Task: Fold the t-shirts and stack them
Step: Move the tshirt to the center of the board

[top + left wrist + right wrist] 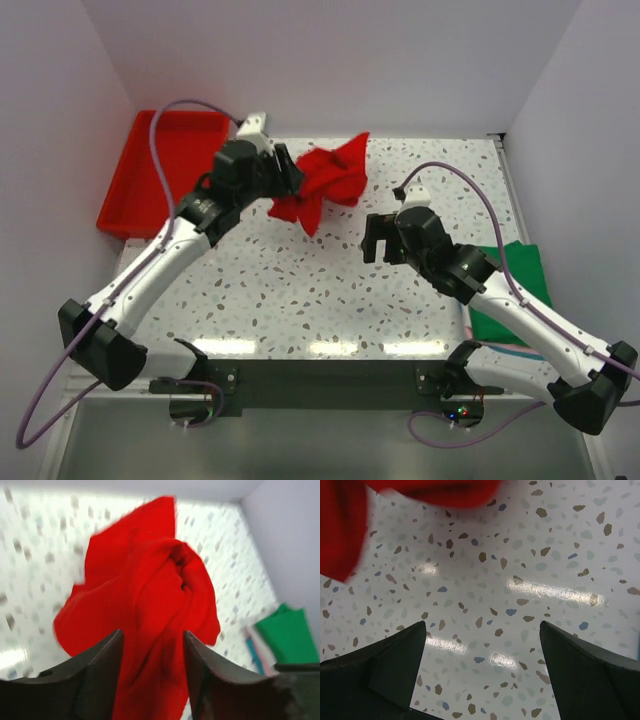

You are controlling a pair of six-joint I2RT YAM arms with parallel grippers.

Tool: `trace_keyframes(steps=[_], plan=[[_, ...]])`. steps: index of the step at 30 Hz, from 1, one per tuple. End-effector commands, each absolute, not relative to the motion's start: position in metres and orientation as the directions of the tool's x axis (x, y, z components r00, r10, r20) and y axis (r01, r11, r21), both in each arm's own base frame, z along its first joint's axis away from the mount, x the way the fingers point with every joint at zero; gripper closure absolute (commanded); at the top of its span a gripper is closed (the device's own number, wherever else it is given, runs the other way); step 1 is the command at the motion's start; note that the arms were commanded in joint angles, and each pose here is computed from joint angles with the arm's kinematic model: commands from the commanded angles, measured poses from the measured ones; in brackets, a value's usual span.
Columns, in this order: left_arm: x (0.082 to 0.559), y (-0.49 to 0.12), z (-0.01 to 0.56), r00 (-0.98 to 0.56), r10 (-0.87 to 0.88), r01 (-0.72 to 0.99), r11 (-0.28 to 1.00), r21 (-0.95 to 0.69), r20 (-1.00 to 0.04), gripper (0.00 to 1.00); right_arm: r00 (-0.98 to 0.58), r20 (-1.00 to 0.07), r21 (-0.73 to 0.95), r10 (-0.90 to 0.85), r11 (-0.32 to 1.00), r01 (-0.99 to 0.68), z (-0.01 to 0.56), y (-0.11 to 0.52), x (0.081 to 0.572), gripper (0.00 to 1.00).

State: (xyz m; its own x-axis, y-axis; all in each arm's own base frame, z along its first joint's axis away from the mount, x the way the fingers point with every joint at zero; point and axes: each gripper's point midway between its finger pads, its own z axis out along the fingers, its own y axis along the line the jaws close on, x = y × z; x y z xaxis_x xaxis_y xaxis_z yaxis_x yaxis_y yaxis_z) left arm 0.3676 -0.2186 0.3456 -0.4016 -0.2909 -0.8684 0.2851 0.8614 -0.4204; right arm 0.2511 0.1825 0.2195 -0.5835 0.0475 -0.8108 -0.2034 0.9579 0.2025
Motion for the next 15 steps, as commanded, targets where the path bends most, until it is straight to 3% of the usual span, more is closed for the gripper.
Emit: trace_keyframes(steps=[1, 5, 15], plan=[[0.354, -0.229, 0.263, -0.549, -0.297, 0.227, 0.847, -0.482, -0.781, 0.42, -0.587, -0.807, 0.180, 0.066, 0.974, -0.138, 0.215, 0.172, 0.252, 0.01], [0.333, -0.210, 0.205, -0.614, -0.311, 0.116, 0.873, -0.473, -0.725, 0.39, -0.624, -0.781, 0.113, 0.035, 0.990, -0.086, 0.188, 0.164, 0.256, 0.01], [0.308, -0.217, 0.137, -0.730, -0.285, 0.078, 0.869, -0.489, -0.622, 0.55, -0.675, -0.736, 0.111, 0.042, 0.992, -0.060, 0.147, 0.182, 0.268, 0.01]])
